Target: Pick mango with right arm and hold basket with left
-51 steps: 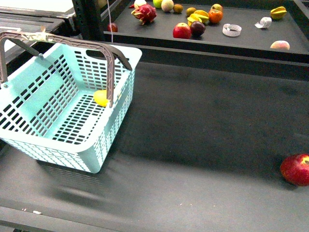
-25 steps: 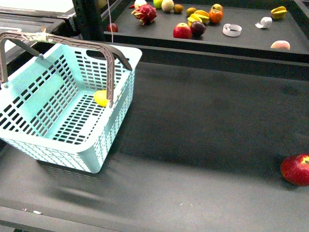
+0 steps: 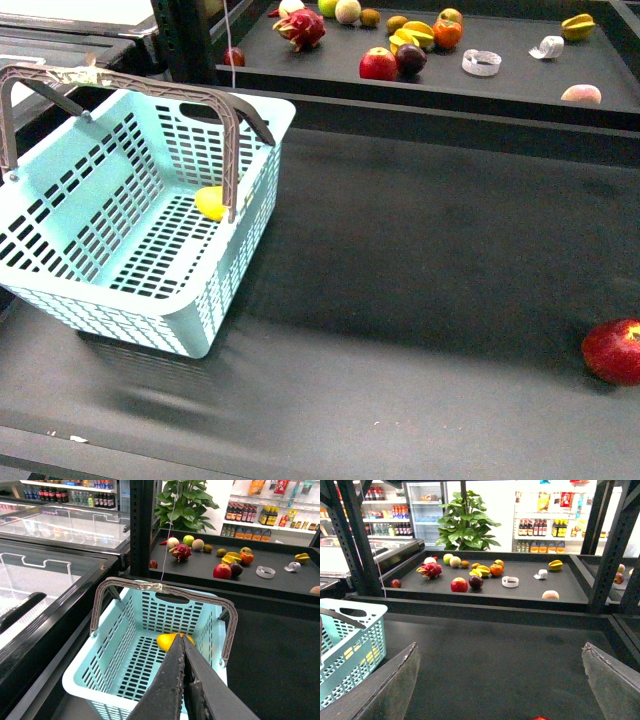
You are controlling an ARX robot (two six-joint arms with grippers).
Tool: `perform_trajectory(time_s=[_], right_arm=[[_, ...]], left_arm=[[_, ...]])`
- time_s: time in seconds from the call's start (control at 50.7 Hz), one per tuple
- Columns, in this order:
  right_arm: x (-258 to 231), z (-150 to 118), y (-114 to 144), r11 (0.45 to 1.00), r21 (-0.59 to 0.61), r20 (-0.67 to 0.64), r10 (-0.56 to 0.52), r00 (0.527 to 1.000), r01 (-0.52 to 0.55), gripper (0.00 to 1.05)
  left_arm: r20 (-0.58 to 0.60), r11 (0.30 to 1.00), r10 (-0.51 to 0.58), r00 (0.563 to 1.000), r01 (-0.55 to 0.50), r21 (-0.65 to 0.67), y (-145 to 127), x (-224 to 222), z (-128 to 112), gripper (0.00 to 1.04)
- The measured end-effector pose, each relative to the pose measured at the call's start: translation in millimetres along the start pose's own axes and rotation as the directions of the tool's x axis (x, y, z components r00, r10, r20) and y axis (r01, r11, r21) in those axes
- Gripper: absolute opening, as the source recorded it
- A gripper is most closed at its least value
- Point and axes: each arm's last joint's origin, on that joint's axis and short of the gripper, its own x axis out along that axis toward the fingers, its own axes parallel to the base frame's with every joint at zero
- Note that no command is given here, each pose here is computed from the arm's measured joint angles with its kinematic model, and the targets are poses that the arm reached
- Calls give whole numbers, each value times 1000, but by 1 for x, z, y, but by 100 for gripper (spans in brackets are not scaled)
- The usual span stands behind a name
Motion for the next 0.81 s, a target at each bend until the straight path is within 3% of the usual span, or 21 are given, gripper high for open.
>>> perform_trajectory(time_s=[0.808], right_arm=[[0, 0, 0, 1000, 0, 0, 0, 1000, 0, 96]], left_arm=[[23, 1000, -1, 1000, 1, 2, 0, -31, 7, 2]])
